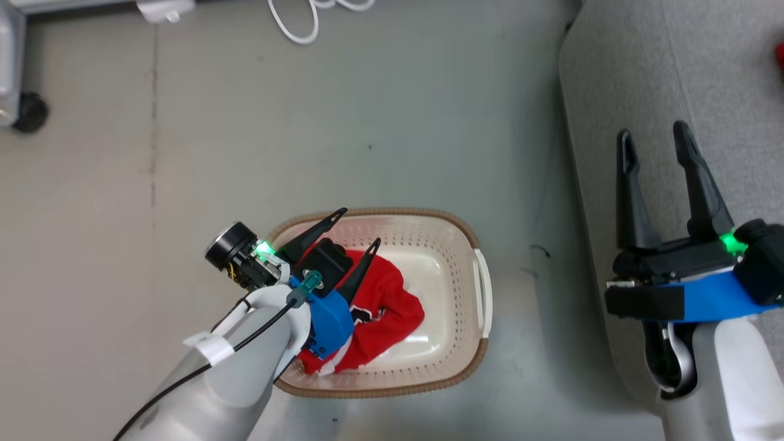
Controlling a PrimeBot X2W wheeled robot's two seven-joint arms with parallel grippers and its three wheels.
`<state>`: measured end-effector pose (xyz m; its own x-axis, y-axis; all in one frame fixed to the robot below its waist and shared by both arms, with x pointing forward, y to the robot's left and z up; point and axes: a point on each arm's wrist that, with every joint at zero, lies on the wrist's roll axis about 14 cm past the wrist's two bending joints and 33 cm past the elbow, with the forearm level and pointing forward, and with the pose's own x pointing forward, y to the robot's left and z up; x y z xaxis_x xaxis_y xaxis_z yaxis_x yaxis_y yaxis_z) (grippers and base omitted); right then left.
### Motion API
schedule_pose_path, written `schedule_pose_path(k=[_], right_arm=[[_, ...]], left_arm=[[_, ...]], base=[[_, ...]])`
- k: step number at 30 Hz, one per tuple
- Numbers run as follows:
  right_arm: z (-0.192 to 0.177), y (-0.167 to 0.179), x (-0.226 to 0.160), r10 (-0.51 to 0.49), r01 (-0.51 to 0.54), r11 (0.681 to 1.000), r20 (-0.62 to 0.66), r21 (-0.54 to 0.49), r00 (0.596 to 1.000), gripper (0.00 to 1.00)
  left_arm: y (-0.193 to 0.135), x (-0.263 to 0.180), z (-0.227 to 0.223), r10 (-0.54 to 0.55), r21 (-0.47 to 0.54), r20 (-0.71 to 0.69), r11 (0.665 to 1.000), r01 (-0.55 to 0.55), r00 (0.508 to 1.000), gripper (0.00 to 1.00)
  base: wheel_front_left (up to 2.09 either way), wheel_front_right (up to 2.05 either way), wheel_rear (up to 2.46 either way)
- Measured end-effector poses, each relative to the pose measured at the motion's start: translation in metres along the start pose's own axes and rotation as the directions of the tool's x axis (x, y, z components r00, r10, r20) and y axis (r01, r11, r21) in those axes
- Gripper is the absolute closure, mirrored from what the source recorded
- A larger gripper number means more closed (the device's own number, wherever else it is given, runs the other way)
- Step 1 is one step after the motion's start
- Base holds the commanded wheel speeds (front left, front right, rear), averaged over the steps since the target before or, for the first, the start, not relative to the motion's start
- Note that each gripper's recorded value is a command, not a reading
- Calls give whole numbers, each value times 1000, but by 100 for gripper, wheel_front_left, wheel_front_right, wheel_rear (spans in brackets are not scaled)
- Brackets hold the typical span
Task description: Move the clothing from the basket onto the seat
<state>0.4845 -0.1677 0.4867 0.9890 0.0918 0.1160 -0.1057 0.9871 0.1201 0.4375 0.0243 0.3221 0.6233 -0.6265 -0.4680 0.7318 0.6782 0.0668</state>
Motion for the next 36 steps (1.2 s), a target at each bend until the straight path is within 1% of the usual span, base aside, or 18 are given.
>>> schedule_pose_path(k=[4, 8, 10, 14, 19, 21, 25, 30, 33, 36], right_arm=[[-14, -6, 9, -6, 5, 1000, -19, -11, 1000, 0], [-29, -12, 17, -10, 9, 1000, -39, -19, 999, 0], [-36, -14, 20, -10, 9, 1000, -48, -23, 999, 0], [-51, -20, 25, -19, 17, 999, -71, -32, 997, 0], [-73, -29, 27, -33, 28, 999, -108, -45, 994, 0], [-80, -31, 28, -37, 31, 998, -120, -49, 992, 0], [-95, -37, 28, -46, 38, 998, -143, -57, 989, 0], [-110, -41, 29, -51, 41, 997, -165, -61, 985, 0], [-121, -44, 28, -56, 45, 997, -182, -64, 982, 0], [-130, -47, 29, -61, 48, 996, -193, -69, 979, 0]], left_arm=[[-11, 15, -35, -85, 38, -107, 995, 90, 991, 0], [-22, 27, -67, -157, 66, -203, 983, 174, 966, 0], [-25, 30, -85, -187, 82, -259, 973, 214, 948, 0], [-35, 34, -118, -248, 123, -361, 943, 310, 899, 0], [-39, 34, -161, -273, 148, -505, 907, 394, 819, 0], [-43, 34, -173, -289, 168, -538, 884, 437, 792, 0], [-48, 32, -197, -298, 152, -602, 868, 472, 741, 0], [-44, 34, -221, -284, 169, -671, 841, 514, 685, 0], [-39, 36, -235, -268, 202, -708, 810, 551, 653, 0], [-35, 37, -248, -251, 200, -743, 802, 563, 621, 0]], base=[[0, 0, 0], [0, 0, 0], [0, 0, 0], [0, 0, 0], [0, 0, 0], [0, 0, 0], [0, 0, 0], [0, 0, 0], [0, 0, 0], [0, 0, 0]])
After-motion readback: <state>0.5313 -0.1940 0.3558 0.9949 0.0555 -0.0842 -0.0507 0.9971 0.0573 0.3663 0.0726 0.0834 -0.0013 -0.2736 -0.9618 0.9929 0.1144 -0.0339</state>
